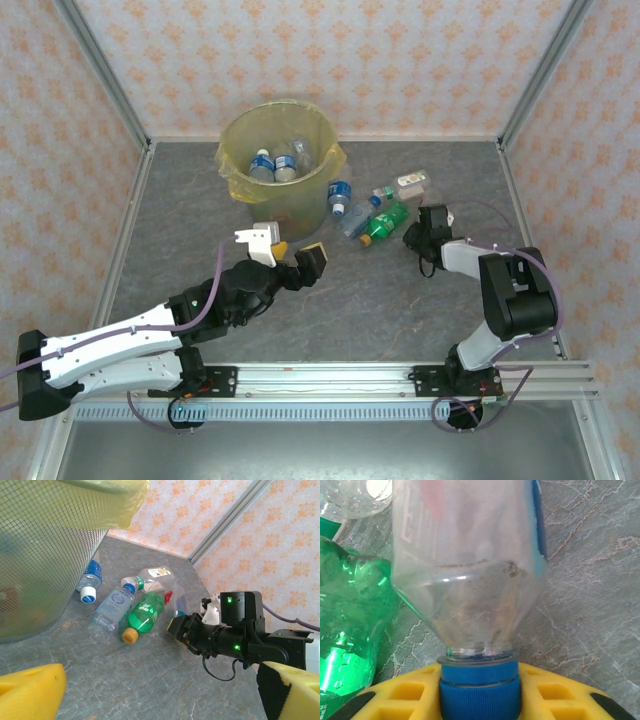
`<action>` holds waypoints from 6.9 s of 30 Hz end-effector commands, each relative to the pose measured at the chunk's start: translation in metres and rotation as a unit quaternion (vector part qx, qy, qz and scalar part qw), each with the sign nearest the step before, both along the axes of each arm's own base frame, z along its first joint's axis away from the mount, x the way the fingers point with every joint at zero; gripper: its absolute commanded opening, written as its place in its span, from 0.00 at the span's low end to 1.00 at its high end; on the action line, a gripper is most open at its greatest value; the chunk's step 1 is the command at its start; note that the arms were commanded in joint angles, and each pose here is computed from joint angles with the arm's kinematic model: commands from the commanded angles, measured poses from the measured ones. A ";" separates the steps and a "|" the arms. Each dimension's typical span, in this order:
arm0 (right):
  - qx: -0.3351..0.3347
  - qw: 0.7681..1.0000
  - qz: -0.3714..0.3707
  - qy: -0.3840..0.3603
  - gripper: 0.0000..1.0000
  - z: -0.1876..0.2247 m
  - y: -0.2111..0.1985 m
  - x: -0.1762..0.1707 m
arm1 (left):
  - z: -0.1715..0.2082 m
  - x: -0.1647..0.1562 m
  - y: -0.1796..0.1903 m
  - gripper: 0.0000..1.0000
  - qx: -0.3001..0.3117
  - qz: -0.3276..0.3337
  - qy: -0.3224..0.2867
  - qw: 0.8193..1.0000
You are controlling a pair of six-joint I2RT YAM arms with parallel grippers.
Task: Put the plastic bottles in the bin
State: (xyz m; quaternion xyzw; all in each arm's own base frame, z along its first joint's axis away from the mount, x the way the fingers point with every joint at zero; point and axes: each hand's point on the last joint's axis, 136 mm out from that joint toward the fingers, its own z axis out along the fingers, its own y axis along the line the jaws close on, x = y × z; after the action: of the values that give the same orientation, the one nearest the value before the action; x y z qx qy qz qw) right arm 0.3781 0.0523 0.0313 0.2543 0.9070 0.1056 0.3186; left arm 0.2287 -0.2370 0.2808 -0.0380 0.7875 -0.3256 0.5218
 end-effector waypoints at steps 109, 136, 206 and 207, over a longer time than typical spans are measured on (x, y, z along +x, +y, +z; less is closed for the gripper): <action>0.089 0.982 0.073 -0.152 0.89 0.149 0.110 -0.024 | 0.004 0.000 -0.010 0.99 0.011 -0.014 -0.001 1.000; 0.169 0.984 0.022 -0.056 0.62 0.042 0.122 -0.011 | 0.001 -0.002 -0.006 0.99 0.007 -0.011 0.001 1.000; 0.055 0.994 0.008 -0.091 0.25 0.065 0.085 -0.005 | 0.008 0.001 0.010 0.99 0.006 0.018 -0.011 1.000; 0.053 0.994 0.011 -0.098 0.25 0.072 0.083 -0.007 | 0.009 0.001 0.011 0.99 0.005 0.022 -0.012 1.000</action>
State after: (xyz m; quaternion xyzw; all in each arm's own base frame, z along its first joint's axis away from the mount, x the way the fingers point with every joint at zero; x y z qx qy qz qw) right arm 0.3767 0.1515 0.0896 0.2542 0.8703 0.2079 0.3670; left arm 0.2285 -0.2334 0.2787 -0.0346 0.7924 -0.3129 0.5225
